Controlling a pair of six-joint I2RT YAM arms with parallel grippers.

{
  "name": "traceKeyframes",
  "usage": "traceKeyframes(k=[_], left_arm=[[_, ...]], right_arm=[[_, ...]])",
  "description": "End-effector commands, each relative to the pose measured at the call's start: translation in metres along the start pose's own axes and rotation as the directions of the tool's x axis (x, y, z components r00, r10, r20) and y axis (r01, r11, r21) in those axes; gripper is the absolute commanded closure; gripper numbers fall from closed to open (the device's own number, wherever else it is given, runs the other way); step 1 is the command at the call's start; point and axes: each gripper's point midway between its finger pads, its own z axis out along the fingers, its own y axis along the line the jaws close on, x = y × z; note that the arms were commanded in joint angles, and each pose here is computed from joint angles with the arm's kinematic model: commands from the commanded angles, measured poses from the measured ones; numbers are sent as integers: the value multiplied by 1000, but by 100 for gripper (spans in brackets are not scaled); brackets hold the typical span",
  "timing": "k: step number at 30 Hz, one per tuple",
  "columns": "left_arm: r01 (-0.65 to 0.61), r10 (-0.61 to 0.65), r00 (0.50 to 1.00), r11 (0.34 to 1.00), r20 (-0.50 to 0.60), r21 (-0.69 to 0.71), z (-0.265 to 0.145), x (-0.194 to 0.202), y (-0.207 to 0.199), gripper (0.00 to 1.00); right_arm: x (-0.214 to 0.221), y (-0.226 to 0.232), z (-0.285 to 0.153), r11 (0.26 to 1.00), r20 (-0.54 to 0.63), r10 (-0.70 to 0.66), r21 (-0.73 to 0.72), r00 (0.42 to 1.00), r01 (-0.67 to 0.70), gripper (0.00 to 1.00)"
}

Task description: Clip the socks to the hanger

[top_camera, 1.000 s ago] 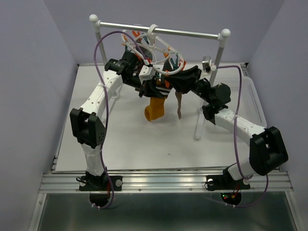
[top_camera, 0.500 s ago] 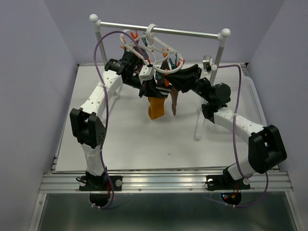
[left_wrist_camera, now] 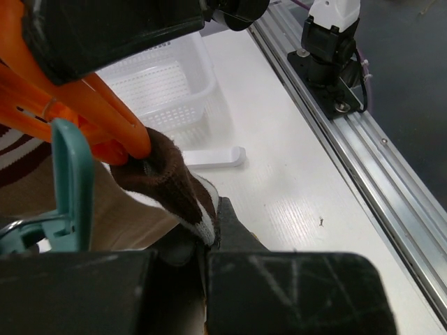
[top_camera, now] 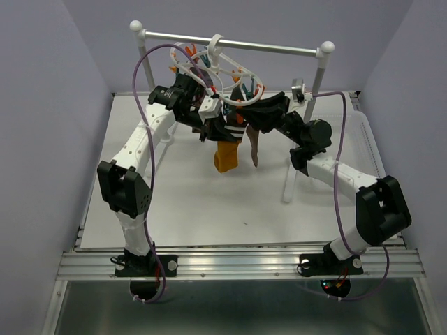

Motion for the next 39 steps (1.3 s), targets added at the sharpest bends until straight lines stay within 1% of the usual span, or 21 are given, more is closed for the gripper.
traceKeyframes(k=[1, 13, 17, 19, 23, 24, 29, 34, 39], left_arm=[[-62, 62, 998, 998, 27, -3, -4, -23, -12, 100], [-62, 62, 998, 998, 27, -3, -4, -21, -10, 100], [-58, 58, 998, 998, 31, -1, -3, -21, -10, 100], [-49, 49, 998, 999, 41, 3, -3, -22, -10, 100], [8, -9, 997, 1000, 71, 13, -3, -23, -8, 100], [36, -38, 996, 999, 81, 22, -1, -22, -9, 100], [69, -73, 990, 997, 118, 38, -1, -27, -13, 100], [92, -100, 982, 994, 158, 59, 0, -30, -20, 100], [123, -140, 967, 988, 215, 88, 2, -28, -25, 100]], right_arm=[[-25, 22, 9, 994, 61, -53, -97, 997, 59, 99], [-21, 40, -1, 987, 49, 19, -159, 999, -11, 99], [-26, 48, -3, 983, 63, 2, -184, 998, 10, 99], [-29, 51, -3, 980, 72, -21, -195, 997, 35, 99], [-35, 55, -4, 972, 105, -82, -212, 991, 103, 99], [-36, 57, -5, 965, 124, -114, -223, 986, 140, 99], [-40, 68, -10, 923, 184, -232, -268, 955, 275, 99], [-45, 78, -13, 895, 212, -278, -297, 937, 332, 99], [-51, 82, -14, 882, 237, -305, -295, 923, 367, 99]])
